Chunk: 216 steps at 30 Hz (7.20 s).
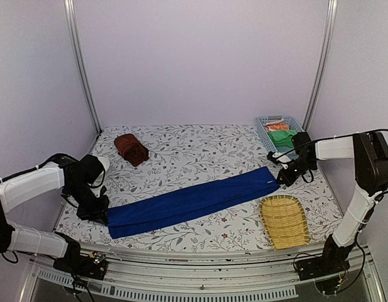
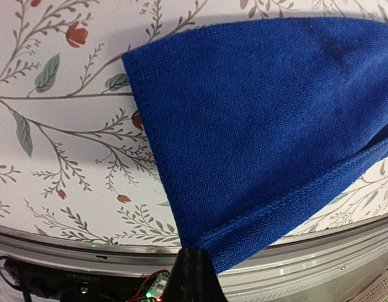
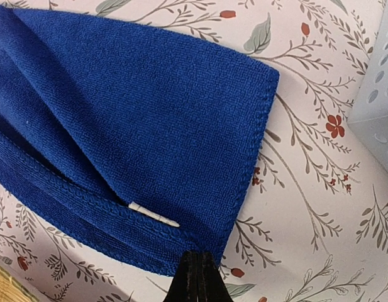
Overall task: Roll the towels
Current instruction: Fold the towel at the center of the board, then pick up the towel from the center of the board, then put down the towel at the center of the board.
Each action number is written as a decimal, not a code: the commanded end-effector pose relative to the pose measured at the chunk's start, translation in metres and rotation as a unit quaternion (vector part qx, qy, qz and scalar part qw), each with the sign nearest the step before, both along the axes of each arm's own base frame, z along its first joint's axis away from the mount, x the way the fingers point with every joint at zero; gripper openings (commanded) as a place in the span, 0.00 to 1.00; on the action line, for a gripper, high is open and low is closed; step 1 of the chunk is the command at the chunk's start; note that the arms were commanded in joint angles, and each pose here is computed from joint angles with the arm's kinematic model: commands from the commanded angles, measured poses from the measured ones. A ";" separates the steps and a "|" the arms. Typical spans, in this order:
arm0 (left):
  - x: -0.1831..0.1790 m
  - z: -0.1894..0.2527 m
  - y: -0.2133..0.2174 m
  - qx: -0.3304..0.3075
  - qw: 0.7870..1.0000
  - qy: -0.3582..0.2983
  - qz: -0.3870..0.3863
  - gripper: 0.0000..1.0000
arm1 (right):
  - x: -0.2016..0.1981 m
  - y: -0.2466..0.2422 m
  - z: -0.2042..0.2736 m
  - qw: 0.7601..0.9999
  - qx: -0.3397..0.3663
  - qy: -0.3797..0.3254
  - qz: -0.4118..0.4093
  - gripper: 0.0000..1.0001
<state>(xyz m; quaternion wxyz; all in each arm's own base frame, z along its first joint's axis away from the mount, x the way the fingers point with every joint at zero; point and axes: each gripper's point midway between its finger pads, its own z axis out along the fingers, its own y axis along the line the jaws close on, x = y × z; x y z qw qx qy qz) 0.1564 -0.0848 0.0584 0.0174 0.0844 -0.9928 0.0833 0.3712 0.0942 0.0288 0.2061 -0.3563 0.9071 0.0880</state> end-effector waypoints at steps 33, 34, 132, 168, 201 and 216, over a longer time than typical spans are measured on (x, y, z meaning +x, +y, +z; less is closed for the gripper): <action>0.087 -0.005 0.018 0.084 0.992 -0.089 0.019 0.40 | 0.095 0.012 0.082 0.997 0.014 -0.075 -0.008 0.21; 0.091 -0.008 0.022 0.084 0.992 -0.094 0.029 0.41 | 0.102 0.013 0.082 0.997 0.013 -0.075 -0.009 0.21; 0.150 0.030 0.084 0.133 0.962 -0.215 0.099 0.00 | 0.129 0.056 0.090 0.993 -0.008 -0.080 0.088 0.02; 0.080 0.100 0.061 -0.004 0.937 -0.295 0.189 0.00 | 0.042 0.030 0.133 0.991 0.041 -0.109 0.068 0.02; 0.187 0.057 0.087 0.094 0.931 -0.281 0.211 0.32 | 0.214 0.061 0.047 0.992 0.000 -0.123 -0.006 0.27; 0.151 0.003 -0.003 0.006 0.980 -0.180 0.087 0.15 | 0.121 0.066 0.055 0.999 0.019 -0.041 0.012 0.26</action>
